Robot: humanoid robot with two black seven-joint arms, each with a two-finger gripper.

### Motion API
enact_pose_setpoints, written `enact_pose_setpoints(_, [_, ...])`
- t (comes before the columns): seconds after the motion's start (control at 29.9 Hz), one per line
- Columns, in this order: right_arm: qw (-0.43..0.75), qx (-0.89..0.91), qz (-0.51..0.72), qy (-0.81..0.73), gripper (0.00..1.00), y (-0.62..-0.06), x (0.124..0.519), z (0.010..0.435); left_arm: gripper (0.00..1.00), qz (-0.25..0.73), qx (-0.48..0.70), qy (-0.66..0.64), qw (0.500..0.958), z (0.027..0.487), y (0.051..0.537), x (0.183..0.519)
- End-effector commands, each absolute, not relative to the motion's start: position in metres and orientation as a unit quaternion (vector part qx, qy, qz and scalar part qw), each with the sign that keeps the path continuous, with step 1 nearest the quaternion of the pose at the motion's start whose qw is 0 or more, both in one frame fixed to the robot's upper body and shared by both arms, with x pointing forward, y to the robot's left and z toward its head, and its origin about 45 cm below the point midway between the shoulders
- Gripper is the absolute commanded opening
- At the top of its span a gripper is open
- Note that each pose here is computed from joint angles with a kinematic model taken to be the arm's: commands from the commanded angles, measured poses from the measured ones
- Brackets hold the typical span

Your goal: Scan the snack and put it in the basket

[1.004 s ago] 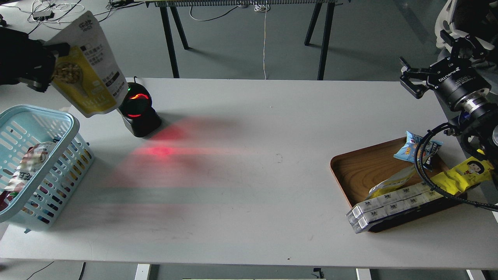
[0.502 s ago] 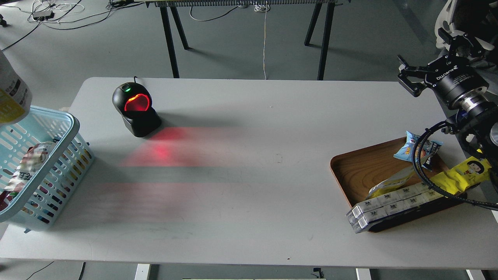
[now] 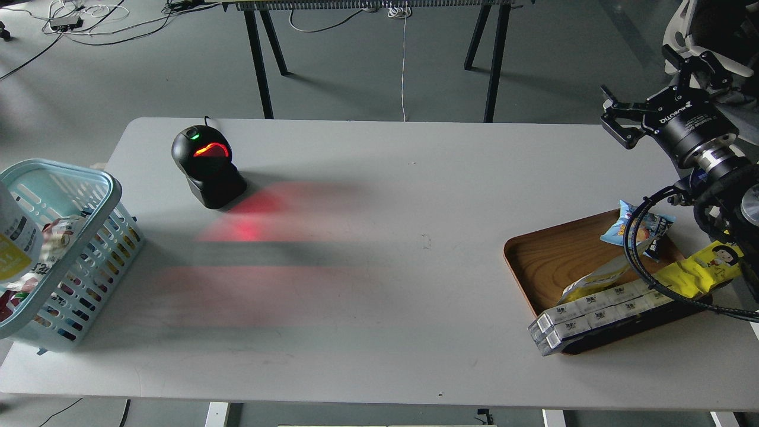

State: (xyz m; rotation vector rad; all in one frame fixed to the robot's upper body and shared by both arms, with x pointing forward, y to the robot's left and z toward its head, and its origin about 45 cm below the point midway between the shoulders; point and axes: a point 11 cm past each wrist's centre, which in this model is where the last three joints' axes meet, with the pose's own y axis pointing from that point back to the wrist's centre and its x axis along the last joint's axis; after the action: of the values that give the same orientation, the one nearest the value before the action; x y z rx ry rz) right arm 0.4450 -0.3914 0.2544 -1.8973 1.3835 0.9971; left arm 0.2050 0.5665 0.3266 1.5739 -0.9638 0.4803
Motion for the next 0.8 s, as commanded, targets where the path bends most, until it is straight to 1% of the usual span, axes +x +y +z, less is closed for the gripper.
enact_pose_setpoints(0.0, [0.291,-0.712,0.374,0.518,1.0,-0.391,0.445,0.254,0.01,0.205,0.669,-0.41,0.585,0.312,0.566,0.198])
enact_pose_setpoints(0.07, [0.29,-0.712,0.375,0.518,1.0,-0.391,0.445,0.254,0.01,0.215,0.665,-0.411,0.586,0.31,0.567,0.2])
enact_pose_setpoints(0.13, [0.29,-0.712,0.375,0.518,1.0,-0.391,0.445,0.254,0.04,0.225,0.66,-0.417,0.583,0.31,0.567,0.203])
enact_pose_setpoints(0.2, [0.29,-0.712,0.374,0.519,1.0,-0.391,0.445,0.254,0.13,0.231,0.658,-0.42,0.581,0.31,0.568,0.204])
enact_pose_setpoints(0.23, [0.29,-0.712,0.374,0.519,1.0,-0.391,0.445,0.254,0.22,0.231,0.658,-0.42,0.58,0.311,0.568,0.204])
enact_pose_setpoints(0.27, [0.29,-0.712,0.374,0.519,1.0,-0.391,0.445,0.254,0.38,0.231,0.658,-0.421,0.58,0.31,0.568,0.203])
enact_pose_setpoints(0.3, [0.291,-0.712,0.374,0.519,1.0,-0.392,0.445,0.254,0.65,0.232,0.657,-0.422,0.579,0.311,0.569,0.204])
enact_pose_setpoints(0.33, [0.291,-0.712,0.374,0.519,1.0,-0.392,0.445,0.254,0.9,0.234,0.657,-0.424,0.579,0.312,0.57,0.204])
enact_pose_setpoints(0.37, [0.291,-0.712,0.374,0.519,1.0,-0.392,0.445,0.254,1.0,0.239,0.655,-0.426,0.576,0.314,0.571,0.204])
enact_pose_setpoints(0.5, [0.291,-0.712,0.374,0.519,1.0,-0.392,0.445,0.254,1.0,0.255,0.659,-0.43,0.562,0.324,0.578,0.207])
enact_pose_setpoints(0.57, [0.292,-0.712,0.373,0.519,1.0,-0.392,0.445,0.255,1.0,0.268,0.655,-0.448,0.546,0.339,0.58,0.216])
enact_pose_setpoints(0.67, [0.292,-0.712,0.373,0.519,1.0,-0.392,0.445,0.256,1.0,0.318,0.615,-0.513,0.507,0.393,0.567,0.253])
enact_pose_setpoints(0.77, [0.294,-0.716,0.368,0.515,1.0,-0.39,0.449,0.263,1.0,0.379,0.565,-0.552,0.483,0.447,0.551,0.28])
